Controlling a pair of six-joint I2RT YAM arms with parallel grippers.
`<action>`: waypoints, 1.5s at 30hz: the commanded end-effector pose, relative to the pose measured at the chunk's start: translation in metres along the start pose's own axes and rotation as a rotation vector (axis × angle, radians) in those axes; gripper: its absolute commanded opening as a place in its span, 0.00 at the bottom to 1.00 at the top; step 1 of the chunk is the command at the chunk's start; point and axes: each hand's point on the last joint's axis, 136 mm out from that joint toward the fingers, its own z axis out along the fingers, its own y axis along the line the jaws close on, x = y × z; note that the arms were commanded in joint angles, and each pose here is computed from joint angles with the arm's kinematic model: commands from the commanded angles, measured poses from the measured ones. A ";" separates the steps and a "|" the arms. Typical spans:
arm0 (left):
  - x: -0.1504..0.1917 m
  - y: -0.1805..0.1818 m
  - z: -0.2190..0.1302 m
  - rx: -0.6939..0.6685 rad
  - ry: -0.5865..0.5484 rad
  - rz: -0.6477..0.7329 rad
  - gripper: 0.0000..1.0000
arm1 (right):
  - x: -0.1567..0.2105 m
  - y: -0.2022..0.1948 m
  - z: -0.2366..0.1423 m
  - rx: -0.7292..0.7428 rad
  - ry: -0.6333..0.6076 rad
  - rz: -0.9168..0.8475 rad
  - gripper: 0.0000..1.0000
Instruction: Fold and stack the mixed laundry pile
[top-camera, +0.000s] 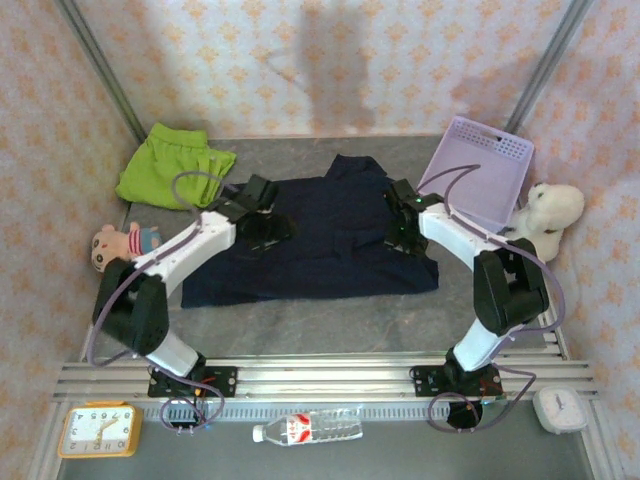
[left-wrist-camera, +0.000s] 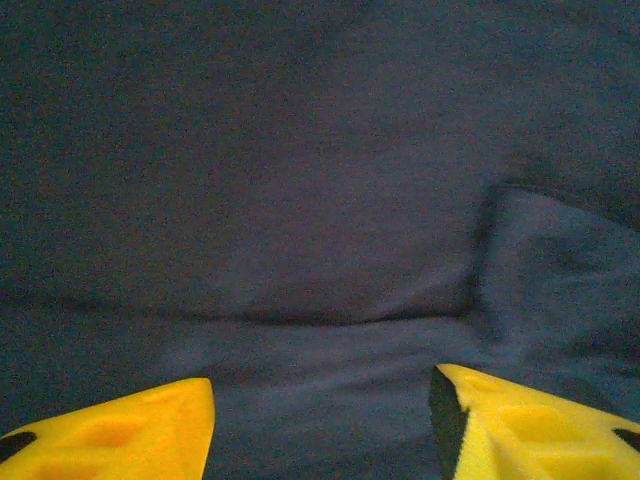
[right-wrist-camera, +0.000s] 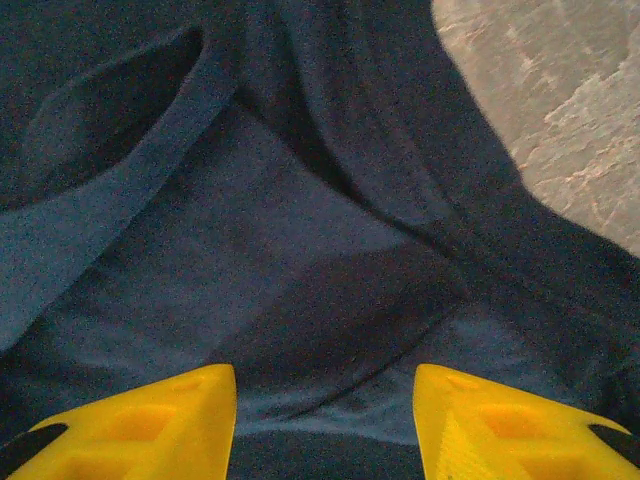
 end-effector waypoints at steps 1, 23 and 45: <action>-0.003 -0.050 0.021 0.067 0.014 0.121 0.52 | -0.011 -0.002 0.003 -0.026 -0.013 0.061 0.49; -0.006 -0.092 0.141 -0.123 0.112 0.263 0.49 | 0.019 -0.049 0.048 0.039 0.110 0.177 0.49; -0.012 -0.049 0.084 -0.282 -0.006 0.193 0.61 | 0.024 -0.051 0.055 0.051 0.134 0.209 0.48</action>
